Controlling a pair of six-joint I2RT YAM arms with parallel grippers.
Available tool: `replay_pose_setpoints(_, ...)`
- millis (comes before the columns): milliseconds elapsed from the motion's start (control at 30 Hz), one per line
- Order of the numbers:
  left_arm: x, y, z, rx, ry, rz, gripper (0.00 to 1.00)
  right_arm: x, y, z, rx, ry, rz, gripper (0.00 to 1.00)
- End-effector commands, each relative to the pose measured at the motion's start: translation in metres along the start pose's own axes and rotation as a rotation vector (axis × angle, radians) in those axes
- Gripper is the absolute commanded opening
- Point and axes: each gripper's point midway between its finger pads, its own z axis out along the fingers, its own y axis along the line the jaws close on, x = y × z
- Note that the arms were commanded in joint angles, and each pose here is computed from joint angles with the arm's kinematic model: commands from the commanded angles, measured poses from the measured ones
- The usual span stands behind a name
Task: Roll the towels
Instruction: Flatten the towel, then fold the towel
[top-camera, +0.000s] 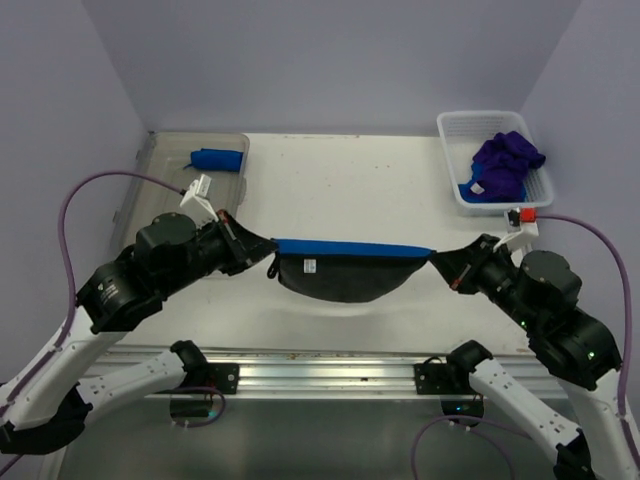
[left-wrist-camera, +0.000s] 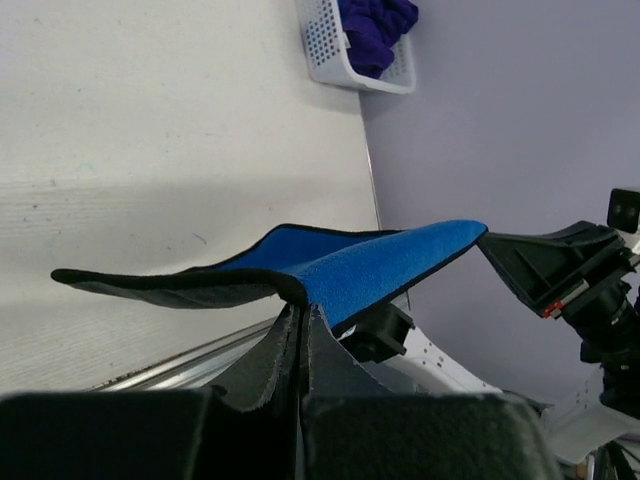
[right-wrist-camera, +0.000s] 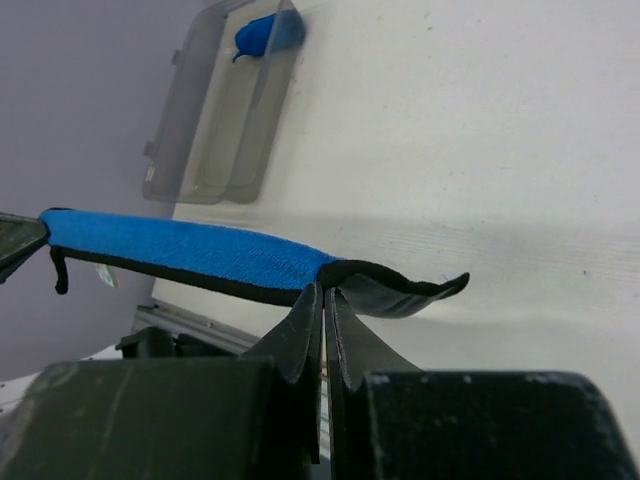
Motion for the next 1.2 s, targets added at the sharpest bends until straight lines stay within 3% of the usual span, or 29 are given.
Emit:
replay_pose_setpoints(0, 0.002, 0.03, 0.035, -0.18, -0.01, -0.052, 0.0, 0.016, -0.042, 0.023, 0.208, 0.04, 0.004, 0.0)
replay_pose_setpoints(100, -0.002, 0.041, 0.07, -0.276, -0.006, -0.006, 0.0, 0.016, -0.055, 0.065, 0.287, 0.059, -0.052, 0.0)
replay_pose_setpoints(300, -0.064, 0.109, 0.149, -0.372, -0.011, -0.017, 0.0, 0.018, -0.085, 0.184, 0.45, 0.155, -0.211, 0.0)
replay_pose_setpoints(400, -0.076, 0.17, 0.21, -0.485, 0.085, -0.012, 0.0, 0.009, -0.106, 0.242, 0.497, 0.188, -0.213, 0.0)
replay_pose_setpoints(600, -0.089, 0.226, 0.279, -0.508, 0.179, -0.057, 0.0, -0.003, -0.157, 0.322, 0.568, 0.236, -0.217, 0.0)
replay_pose_setpoints(733, -0.094, 0.237, 0.289, -0.504, 0.199, -0.061, 0.0, 0.002, -0.166, 0.335, 0.564, 0.286, -0.222, 0.0)
replay_pose_setpoints(833, -0.085, 0.238, 0.279, -0.487, 0.209, -0.033, 0.0, 0.017, -0.164, 0.318, 0.533, 0.31, -0.204, 0.0)
replay_pose_setpoints(967, -0.052, 0.24, 0.256, -0.452, 0.251, -0.044, 0.0, 0.061, -0.178, 0.283, 0.529, 0.372, -0.152, 0.0)
replay_pose_setpoints(1167, 0.01, 0.25, 0.224, -0.477, 0.328, -0.036, 0.0, 0.092, -0.182, 0.25, 0.508, 0.404, -0.099, 0.0)
